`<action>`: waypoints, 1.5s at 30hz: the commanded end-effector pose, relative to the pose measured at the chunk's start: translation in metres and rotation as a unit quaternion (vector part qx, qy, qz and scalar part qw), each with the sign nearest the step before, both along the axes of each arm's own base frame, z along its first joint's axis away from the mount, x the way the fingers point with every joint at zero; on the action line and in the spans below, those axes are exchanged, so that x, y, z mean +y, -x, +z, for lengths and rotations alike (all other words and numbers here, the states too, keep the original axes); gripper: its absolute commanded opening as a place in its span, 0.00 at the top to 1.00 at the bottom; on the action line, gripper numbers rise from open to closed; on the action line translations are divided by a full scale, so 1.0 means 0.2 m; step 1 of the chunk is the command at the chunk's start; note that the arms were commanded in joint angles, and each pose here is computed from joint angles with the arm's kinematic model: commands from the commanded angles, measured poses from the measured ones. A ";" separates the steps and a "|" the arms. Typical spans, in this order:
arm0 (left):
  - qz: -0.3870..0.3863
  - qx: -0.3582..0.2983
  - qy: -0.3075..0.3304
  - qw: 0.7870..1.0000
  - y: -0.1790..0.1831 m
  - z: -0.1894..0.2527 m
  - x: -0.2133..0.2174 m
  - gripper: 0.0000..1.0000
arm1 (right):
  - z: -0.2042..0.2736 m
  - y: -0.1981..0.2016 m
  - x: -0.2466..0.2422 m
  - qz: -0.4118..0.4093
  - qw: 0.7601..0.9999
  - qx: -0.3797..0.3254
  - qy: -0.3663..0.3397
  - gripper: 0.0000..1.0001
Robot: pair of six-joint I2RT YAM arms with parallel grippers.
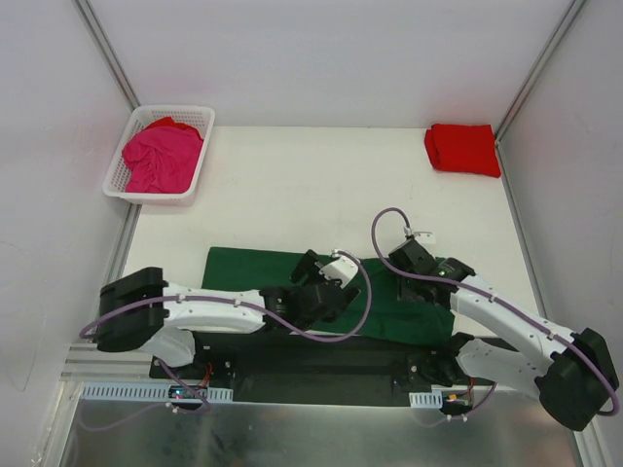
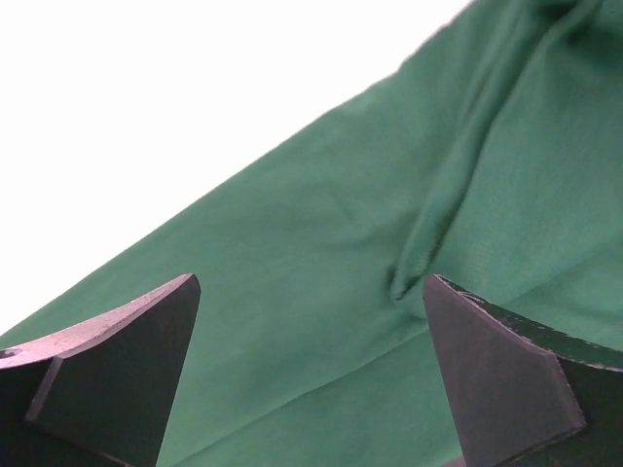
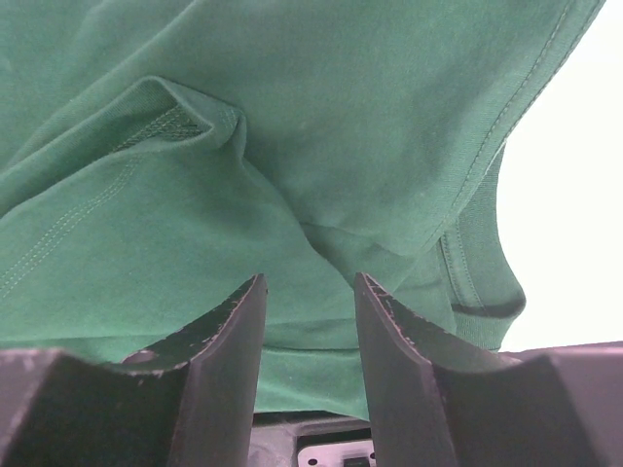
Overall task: Fold and stack the t-shirts
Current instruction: Fold the other side of the tshirt into a rectangle
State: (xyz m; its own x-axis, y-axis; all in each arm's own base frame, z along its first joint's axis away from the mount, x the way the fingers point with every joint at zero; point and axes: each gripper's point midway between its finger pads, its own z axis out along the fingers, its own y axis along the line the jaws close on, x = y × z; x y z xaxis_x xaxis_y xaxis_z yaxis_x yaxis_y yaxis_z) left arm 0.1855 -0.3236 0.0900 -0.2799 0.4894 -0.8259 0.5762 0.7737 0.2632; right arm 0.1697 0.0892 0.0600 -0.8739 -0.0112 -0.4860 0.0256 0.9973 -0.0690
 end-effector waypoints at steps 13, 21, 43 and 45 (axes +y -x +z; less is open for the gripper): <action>0.006 0.006 0.113 0.994 0.04 0.34 0.13 0.21 | 0.26 -0.06 0.00 -0.020 0.994 -0.094 -0.057 0.56; -0.084 0.081 0.177 0.977 0.17 0.35 -0.17 0.84 | 0.27 -0.05 0.05 -0.012 0.988 -0.111 -0.103 0.99; -0.229 0.303 0.287 0.879 0.35 0.18 -0.54 1.00 | 0.15 -0.19 0.21 0.011 0.970 -0.074 -0.231 0.99; -0.228 0.309 0.285 0.878 0.34 0.14 -0.55 1.00 | 0.16 -0.20 0.20 0.017 0.969 -0.073 -0.237 0.99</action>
